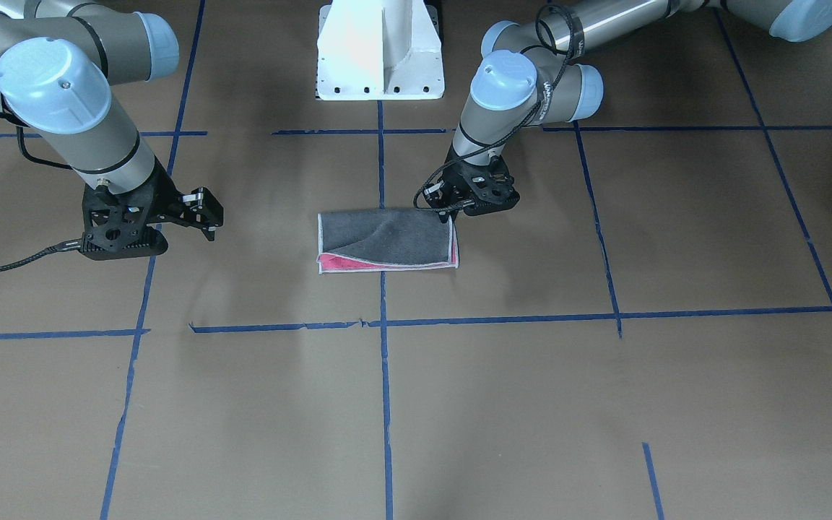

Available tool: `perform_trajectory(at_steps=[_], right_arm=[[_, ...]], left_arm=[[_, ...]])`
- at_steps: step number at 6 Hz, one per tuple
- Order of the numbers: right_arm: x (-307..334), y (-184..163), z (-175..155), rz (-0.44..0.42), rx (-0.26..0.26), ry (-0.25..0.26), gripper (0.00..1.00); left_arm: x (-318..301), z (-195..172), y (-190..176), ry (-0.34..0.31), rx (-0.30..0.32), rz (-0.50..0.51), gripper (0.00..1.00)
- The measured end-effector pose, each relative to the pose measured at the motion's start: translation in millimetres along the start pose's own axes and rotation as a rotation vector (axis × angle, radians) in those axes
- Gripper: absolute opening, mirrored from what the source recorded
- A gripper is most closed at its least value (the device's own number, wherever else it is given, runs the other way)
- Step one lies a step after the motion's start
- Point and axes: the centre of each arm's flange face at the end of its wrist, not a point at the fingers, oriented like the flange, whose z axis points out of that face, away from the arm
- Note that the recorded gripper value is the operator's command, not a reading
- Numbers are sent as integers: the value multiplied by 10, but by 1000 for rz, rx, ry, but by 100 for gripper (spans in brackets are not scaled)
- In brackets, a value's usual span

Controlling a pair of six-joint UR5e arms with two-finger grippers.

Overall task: Fold towel twice with both arms
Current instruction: 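Lift the strip end nearest the left gripper with the left gripper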

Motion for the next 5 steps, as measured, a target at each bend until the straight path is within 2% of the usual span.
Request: perform_trajectory(at_steps=[3,5], right_arm=[[11,-2,13,1,-1,3,100],[34,7,39,3,-3,6,100]], left_arm=[[-149,-246,-344,6,32,-26,0],[-245,-392,-442,14,24,-42,0]])
